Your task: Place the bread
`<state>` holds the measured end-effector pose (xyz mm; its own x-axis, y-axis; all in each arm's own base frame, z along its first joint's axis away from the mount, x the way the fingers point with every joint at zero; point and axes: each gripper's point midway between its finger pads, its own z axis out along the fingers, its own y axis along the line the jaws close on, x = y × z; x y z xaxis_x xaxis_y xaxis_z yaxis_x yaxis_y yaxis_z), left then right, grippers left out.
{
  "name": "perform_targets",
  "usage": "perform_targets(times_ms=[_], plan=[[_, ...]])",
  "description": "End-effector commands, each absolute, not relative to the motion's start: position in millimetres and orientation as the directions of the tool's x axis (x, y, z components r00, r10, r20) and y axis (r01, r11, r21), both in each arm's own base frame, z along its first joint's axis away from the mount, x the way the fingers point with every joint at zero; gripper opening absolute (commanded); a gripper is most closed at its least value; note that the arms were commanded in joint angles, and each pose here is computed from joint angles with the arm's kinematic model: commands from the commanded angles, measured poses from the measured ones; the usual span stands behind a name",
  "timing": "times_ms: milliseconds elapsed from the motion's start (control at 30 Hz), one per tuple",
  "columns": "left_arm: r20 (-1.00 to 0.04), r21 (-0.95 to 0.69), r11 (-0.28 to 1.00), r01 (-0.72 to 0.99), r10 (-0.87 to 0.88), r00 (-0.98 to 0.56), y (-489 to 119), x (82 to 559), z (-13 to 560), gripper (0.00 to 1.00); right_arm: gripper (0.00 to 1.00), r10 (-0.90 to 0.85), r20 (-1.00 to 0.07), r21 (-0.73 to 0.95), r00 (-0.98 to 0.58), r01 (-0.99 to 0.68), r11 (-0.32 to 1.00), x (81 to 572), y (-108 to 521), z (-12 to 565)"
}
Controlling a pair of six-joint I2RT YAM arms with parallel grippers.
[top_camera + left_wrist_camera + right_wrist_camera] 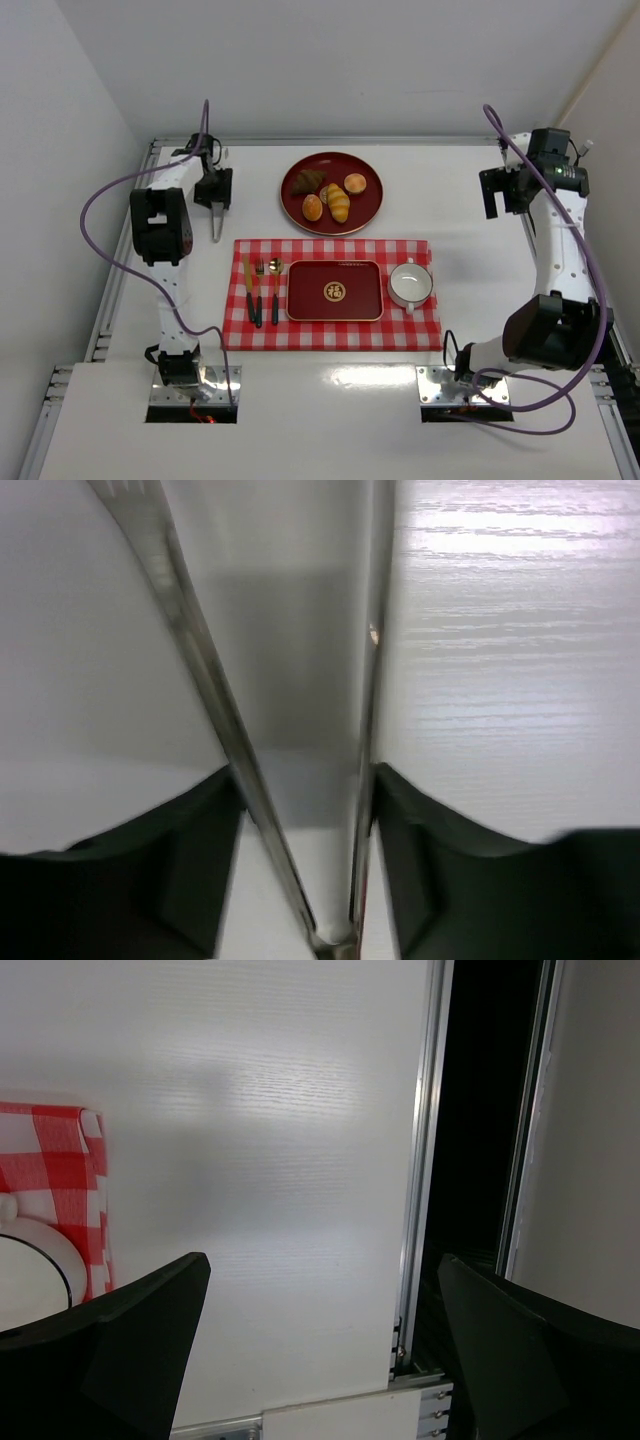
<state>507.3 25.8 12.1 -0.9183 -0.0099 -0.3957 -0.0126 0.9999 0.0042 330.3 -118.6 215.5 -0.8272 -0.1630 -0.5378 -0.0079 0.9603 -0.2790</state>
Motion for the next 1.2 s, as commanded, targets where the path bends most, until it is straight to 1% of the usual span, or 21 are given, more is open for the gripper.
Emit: perform_targets(times_ms=[0,33,67,100,167,233,267,367,400,500,533,667,767,967,1000,1033,1100,1133,1167], plan=[[-0.208,-0.012,1.000,-0.002,-0.004,-0.978,21,468,-39,0.44,0.98,-0.170,-0.580,-0.284,-0.797,0.002,0.959,333,-120,232],[-0.196,-0.013,1.000,-0.002,-0.004,-0.981,21,467,-41,0.34,0.98,-0.170,-0.580,-0.284,-0.797,0.002,0.959,333,-120,232],[-0.180,-0.011,1.000,0.008,0.006,-0.984,21,465,-41,0.04,0.98,-0.170,-0.580,-0.284,-0.797,0.002,0.959,333,-120,232],[-0.164,-0.003,1.000,0.007,0.006,-0.986,23,462,-37,0.00,0.98,-0.173,-0.594,-0.289,-0.786,0.008,0.957,333,-120,239],[-0.185,-0.018,0.999,0.044,0.040,-0.982,20,466,-27,0.00,0.98,-0.173,-0.594,-0.289,-0.786,0.008,0.957,333,-120,240],[-0.232,-0.044,0.994,0.103,0.090,-0.969,15,472,-5,0.00,0.98,-0.176,-0.608,-0.294,-0.774,0.013,0.956,333,-120,247],[-0.285,-0.072,0.989,0.130,0.104,-0.953,9,478,22,0.00,0.98,-0.168,-0.613,-0.282,-0.772,0.015,0.959,334,-118,246],[-0.372,-0.093,0.977,0.194,0.146,-0.917,1,481,69,0.00,0.98,-0.163,-0.631,-0.282,-0.758,0.028,0.959,331,-117,254],[-0.438,-0.082,0.973,0.216,0.159,-0.885,-1,483,101,0.00,0.98,-0.165,-0.639,-0.284,-0.752,0.031,0.958,333,-117,255],[-0.524,-0.077,0.950,0.304,0.221,-0.823,-13,471,150,0.00,0.98,-0.156,-0.666,-0.286,-0.730,0.057,0.957,328,-119,265],[-0.534,-0.070,0.936,0.346,0.258,-0.805,-19,465,159,0.00,0.98,-0.154,-0.659,-0.284,-0.736,0.054,0.957,327,-119,261],[-0.563,-0.033,0.901,0.432,0.340,-0.753,-43,440,187,0.00,0.98,-0.154,-0.693,-0.281,-0.705,0.067,0.957,324,-116,274],[-0.549,-0.020,0.877,0.480,0.392,-0.739,-57,420,191,0.00,0.98,-0.147,-0.705,-0.269,-0.694,0.070,0.961,323,-113,277],[-0.554,0.023,0.866,0.500,0.427,-0.715,-71,397,206,0.00,0.98,-0.142,-0.719,-0.245,-0.680,0.058,0.968,321,-107,279],[-0.559,0.035,0.868,0.495,0.427,-0.711,-69,396,210,0.02,0.98,-0.142,-0.719,-0.245,-0.680,0.058,0.968,321,-107,279],[-0.566,0.039,0.869,0.494,0.427,-0.705,-68,392,214,0.08,0.98,-0.142,-0.719,-0.245,-0.680,0.058,0.968,321,-107,279],[-0.581,0.028,0.864,0.503,0.424,-0.695,-71,387,219,0.13,0.98,-0.144,-0.727,-0.242,-0.671,0.053,0.969,320,-105,281],[-0.590,0.033,0.864,0.503,0.423,-0.688,-70,383,224,0.21,0.98,-0.144,-0.727,-0.242,-0.671,0.053,0.969,320,-105,281],[-0.599,0.038,0.864,0.503,0.422,-0.681,-70,382,229,0.23,0.98,-0.135,-0.727,-0.242,-0.673,0.067,0.968,320,-106,281]])
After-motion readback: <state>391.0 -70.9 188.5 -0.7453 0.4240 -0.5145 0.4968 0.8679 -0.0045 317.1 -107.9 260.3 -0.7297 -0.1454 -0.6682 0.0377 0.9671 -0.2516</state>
